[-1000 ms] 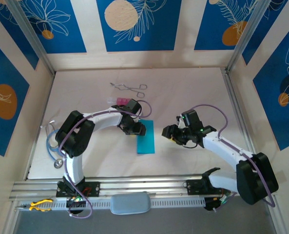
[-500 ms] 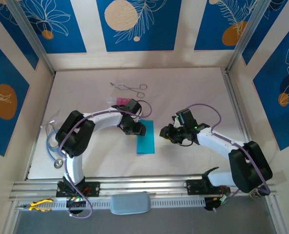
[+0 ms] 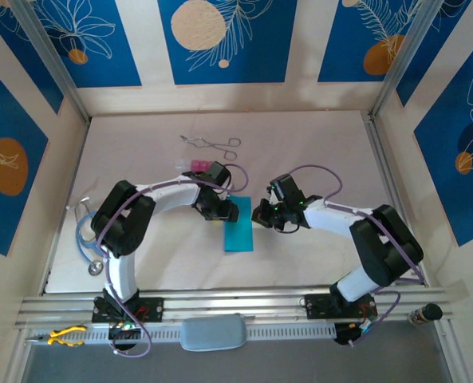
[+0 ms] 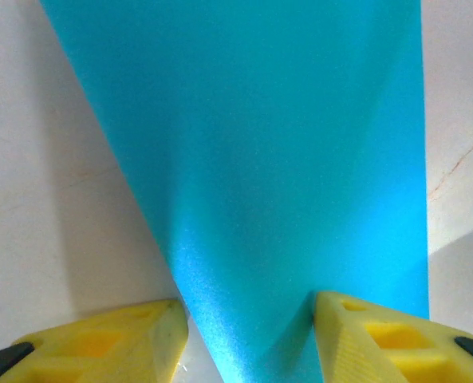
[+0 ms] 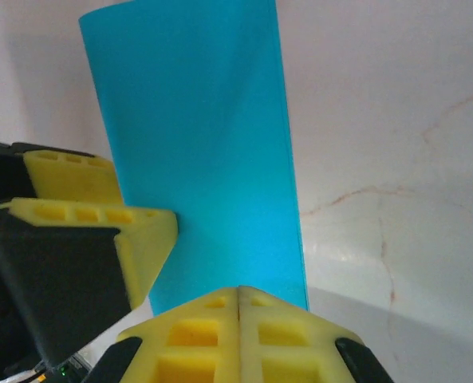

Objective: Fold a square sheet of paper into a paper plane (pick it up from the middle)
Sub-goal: Hold the square sheet of paper at the center of the table, then first fold the square sheet of paper in half at the center of the table.

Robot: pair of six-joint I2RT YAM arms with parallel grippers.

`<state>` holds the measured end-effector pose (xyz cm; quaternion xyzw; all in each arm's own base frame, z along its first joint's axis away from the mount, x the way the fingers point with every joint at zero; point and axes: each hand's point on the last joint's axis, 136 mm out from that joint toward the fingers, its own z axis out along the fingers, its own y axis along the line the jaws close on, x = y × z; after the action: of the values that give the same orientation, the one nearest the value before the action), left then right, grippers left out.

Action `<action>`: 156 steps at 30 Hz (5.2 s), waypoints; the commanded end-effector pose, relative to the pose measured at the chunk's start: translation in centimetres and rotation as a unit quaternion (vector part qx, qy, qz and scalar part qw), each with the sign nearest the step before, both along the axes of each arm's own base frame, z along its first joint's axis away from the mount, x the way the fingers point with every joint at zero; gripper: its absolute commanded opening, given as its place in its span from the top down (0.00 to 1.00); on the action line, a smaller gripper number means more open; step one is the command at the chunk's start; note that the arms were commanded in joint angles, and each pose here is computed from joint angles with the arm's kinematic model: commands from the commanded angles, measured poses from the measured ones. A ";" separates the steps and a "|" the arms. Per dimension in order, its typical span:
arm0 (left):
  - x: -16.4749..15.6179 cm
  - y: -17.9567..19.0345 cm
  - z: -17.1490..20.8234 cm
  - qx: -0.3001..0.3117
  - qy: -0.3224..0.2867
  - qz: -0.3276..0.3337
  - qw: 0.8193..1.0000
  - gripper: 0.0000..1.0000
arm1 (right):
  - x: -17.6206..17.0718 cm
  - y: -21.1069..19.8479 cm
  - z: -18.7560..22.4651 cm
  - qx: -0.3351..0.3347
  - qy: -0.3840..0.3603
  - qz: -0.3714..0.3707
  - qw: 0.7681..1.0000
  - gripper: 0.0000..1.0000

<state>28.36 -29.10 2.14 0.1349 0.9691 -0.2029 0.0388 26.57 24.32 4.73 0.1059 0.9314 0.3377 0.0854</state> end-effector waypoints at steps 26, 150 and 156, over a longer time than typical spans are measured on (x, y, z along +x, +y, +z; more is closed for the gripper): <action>-0.4 0.4 -2.2 0.014 0.013 0.005 1.000 0.47 | -1.5 -0.2 -6.5 -0.082 0.063 0.024 0.994 1.00; -7.4 0.2 -2.5 -0.144 0.053 0.078 0.985 0.98 | 0.3 -2.6 -8.1 -0.122 0.080 0.086 0.986 1.00; -6.9 -0.9 0.9 -0.190 0.031 0.070 0.979 0.96 | 0.2 -2.8 -8.0 -0.124 0.081 0.087 0.985 1.00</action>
<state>22.40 -29.98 2.13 0.0486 0.9222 -0.3796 0.0562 30.30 25.44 1.33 0.0035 0.9478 0.3140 0.0558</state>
